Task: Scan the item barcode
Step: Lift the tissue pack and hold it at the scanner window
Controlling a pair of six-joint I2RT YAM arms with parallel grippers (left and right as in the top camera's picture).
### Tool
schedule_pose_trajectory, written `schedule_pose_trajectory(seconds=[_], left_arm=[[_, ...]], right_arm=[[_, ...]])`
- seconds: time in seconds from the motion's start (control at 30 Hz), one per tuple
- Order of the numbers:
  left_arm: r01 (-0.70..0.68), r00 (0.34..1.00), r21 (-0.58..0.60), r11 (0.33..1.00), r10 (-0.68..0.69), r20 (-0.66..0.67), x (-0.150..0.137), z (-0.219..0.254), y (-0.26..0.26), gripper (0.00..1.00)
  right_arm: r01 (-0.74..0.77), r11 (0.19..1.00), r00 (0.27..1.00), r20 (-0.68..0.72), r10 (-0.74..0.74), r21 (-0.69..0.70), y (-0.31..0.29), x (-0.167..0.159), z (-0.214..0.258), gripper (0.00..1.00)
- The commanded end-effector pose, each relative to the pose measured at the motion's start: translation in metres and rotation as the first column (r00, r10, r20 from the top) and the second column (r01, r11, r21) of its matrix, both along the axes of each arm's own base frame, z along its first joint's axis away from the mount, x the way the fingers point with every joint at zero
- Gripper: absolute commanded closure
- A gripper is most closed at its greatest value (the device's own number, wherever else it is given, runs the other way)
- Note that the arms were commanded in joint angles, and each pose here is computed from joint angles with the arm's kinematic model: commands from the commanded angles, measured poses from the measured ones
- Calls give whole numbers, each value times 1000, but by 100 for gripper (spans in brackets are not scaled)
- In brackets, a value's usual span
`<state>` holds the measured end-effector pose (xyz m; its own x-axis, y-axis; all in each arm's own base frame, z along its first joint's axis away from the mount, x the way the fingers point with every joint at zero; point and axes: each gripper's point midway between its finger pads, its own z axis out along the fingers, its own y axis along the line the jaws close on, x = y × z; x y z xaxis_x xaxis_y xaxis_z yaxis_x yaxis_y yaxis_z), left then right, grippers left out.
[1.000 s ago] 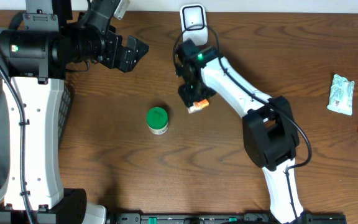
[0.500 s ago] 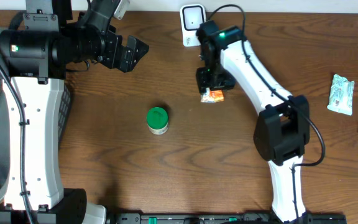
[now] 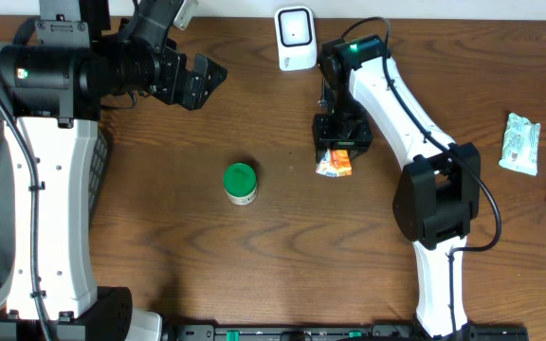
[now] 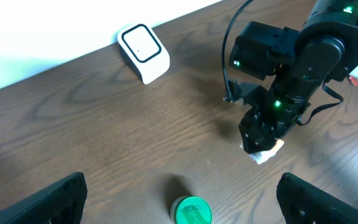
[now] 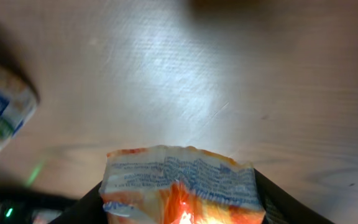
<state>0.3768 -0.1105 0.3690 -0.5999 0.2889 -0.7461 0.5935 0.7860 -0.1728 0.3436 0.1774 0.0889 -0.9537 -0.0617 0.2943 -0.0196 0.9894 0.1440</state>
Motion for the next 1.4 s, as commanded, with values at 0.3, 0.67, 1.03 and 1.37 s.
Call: schedule_pose_trajectory(seconds=[0.3,0.67,1.03,1.37], left_arm=[[3,1000,10,1000,-3,-4,1,-4,1,2],[2,1000,10,1000,-2,-4,1,-4,1,2],[2,1000,10,1000,-2,-4,1,-4,1,2],[2,1000,10,1000,-2,-4,1,-4,1,2]], right_arm=[[-10,989,997,81,-3,150,24,20,8,39],[-58,975,847,528,-65,212,36,132,54,44],[82,994,432,897,-95,66,0,230,160,44],[97,988,189,972,-141,124,8,282,177,50]])
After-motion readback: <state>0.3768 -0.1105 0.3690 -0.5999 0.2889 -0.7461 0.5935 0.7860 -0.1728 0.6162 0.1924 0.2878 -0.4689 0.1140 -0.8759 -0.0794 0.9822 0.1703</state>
